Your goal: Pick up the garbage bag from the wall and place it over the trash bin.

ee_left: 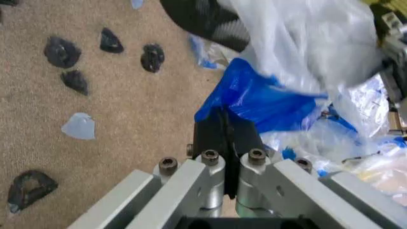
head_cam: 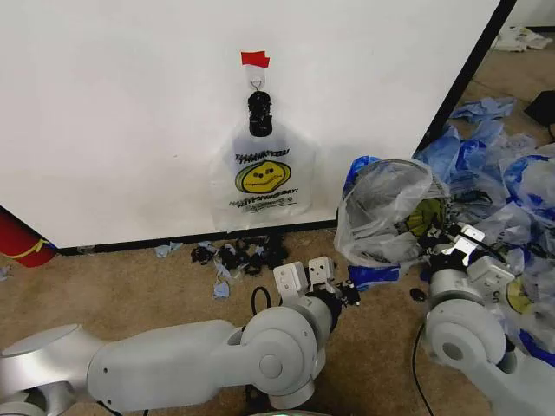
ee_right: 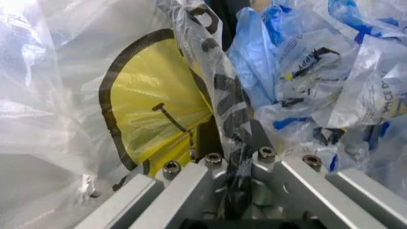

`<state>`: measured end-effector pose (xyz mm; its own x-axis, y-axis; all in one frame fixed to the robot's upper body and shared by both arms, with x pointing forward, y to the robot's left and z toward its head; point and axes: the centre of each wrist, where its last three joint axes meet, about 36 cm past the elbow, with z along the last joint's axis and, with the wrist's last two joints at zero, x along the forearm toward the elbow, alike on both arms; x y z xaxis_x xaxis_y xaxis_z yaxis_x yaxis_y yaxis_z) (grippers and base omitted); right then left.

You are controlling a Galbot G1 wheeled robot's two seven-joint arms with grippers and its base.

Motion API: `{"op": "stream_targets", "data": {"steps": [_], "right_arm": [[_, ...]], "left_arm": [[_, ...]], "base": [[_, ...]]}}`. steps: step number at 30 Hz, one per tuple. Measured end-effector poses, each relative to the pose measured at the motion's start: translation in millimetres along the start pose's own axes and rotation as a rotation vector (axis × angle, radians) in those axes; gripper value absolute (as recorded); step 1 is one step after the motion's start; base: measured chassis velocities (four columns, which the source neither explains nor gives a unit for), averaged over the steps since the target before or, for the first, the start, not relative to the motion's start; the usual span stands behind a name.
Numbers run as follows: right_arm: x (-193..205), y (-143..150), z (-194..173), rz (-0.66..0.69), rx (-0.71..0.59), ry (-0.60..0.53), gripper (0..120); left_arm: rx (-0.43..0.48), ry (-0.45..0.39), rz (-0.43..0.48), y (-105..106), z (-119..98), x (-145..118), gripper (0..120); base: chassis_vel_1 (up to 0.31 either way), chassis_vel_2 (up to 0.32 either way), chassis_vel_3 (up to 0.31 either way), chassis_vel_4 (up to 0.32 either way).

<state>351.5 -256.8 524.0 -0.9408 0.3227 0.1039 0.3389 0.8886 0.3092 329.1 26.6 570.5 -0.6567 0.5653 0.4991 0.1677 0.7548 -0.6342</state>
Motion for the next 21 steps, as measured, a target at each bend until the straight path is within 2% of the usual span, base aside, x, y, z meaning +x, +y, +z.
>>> {"op": "stream_targets", "data": {"steps": [21], "right_arm": [[28, -12, -33, -0.003, 0.026, -0.010, 0]], "left_arm": [[0.012, -0.044, -0.080, 24, 18, -44, 0]], "base": [[0.000, 0.000, 0.000, 0.000]]}}
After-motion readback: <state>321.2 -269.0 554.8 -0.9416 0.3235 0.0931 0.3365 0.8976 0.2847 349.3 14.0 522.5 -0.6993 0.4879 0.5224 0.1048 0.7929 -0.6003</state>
